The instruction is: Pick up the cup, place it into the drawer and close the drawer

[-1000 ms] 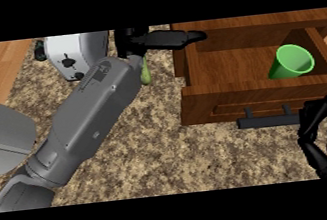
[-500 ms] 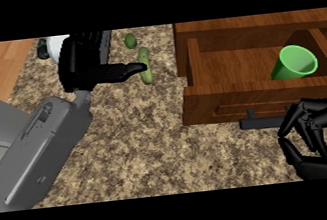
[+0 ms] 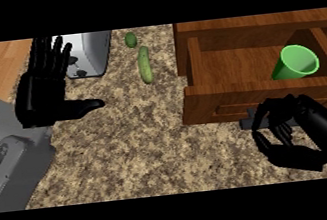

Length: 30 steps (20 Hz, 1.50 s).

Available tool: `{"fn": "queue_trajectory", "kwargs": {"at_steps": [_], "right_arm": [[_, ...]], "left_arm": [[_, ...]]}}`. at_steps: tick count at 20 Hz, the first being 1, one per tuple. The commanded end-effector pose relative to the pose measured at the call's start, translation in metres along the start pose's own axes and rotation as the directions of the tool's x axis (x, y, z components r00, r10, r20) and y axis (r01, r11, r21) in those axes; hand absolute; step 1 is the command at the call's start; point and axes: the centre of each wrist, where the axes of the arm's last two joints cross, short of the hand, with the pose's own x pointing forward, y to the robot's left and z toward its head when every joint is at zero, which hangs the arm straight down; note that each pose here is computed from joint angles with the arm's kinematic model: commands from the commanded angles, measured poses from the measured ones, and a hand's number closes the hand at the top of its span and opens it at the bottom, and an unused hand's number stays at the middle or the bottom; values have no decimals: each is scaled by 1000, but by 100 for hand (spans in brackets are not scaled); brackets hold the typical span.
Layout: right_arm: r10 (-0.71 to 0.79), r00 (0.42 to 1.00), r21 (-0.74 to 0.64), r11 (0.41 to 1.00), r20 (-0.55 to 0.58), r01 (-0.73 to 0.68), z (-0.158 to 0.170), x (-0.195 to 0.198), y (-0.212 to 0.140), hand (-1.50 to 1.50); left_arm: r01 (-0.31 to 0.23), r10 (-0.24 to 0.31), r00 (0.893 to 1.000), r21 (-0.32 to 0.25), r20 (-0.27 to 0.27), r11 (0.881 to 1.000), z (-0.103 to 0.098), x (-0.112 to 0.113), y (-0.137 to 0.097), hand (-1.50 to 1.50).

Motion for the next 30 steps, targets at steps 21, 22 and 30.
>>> {"fn": "queue_trajectory", "kwargs": {"at_steps": [21,22,30], "right_arm": [[313,940,220,935,-137,-279,-97,-124,82,-150],[292,946,206,943,-143,-260,-101,-134,73,-150],[206,965,197,965,-160,-174,-124,-155,25,-150]], "left_arm": [[-24,24,1000,27,7,999,87,18,107,-150],[-19,19,1000,25,-13,1000,77,-2,106,-150],[-15,15,1000,17,3,1000,83,12,130,-150]]}}
